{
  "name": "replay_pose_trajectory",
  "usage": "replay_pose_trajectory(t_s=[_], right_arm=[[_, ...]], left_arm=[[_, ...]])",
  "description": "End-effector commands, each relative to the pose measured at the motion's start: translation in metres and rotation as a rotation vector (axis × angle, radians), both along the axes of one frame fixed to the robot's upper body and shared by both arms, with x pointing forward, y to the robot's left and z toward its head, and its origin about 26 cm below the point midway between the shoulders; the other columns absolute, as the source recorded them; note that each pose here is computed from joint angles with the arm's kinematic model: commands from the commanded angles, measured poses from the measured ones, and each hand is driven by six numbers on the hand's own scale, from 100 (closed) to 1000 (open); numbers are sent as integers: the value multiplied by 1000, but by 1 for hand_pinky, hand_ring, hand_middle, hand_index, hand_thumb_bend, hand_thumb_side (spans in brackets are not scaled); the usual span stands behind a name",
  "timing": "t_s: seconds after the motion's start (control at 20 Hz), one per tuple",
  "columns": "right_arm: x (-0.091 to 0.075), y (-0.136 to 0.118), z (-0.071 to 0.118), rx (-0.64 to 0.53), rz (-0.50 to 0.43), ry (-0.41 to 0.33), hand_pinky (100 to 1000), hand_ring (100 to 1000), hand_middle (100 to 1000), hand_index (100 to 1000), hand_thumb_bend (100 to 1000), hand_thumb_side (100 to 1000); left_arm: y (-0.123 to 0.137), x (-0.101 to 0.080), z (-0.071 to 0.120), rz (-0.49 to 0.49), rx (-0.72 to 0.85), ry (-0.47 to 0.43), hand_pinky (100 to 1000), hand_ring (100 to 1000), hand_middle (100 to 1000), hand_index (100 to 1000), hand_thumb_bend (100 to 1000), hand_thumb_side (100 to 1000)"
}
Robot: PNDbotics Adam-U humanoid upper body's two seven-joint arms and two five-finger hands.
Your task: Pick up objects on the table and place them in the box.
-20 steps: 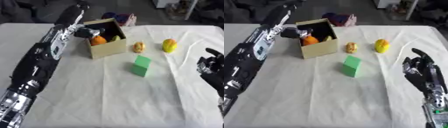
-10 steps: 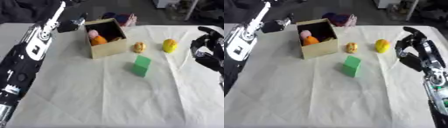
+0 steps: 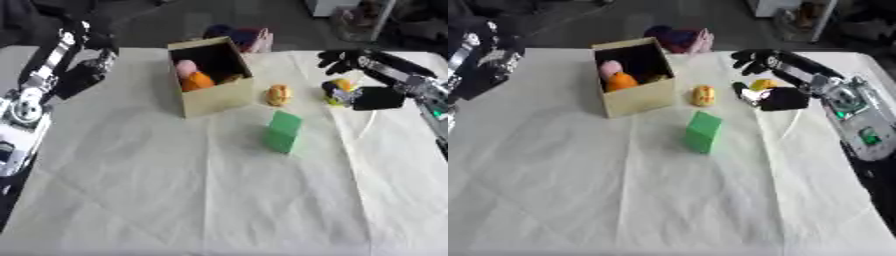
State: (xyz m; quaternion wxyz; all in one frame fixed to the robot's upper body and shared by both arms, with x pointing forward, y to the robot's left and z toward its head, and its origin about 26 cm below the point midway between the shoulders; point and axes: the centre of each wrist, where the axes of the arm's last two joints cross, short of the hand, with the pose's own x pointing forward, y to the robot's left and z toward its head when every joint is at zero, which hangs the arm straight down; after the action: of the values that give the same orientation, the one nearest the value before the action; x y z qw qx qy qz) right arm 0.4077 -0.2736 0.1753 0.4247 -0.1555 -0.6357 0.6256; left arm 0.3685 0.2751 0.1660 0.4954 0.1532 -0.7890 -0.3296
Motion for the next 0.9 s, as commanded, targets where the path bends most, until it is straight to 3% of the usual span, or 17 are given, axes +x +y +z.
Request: replay_pose_trajectory(t_s=[0.05,0.5,0.9], right_arm=[[10,8,6,-142,19,-2,869,845,869,991,271,575],[30,37,-19,-356,26,22,871,875,888,999,334,580],[36,54,-41,-453,78,81,871,883,889,996,331,620]], left_arm=[[4,-13,9,-3,-37,-11,818,736,721,899,103,691],[11,-40,-24,27,-82,99,817,723,705,901,100,746],[9,-51,-34,24,-110,147,815,717,699,903,100,769]])
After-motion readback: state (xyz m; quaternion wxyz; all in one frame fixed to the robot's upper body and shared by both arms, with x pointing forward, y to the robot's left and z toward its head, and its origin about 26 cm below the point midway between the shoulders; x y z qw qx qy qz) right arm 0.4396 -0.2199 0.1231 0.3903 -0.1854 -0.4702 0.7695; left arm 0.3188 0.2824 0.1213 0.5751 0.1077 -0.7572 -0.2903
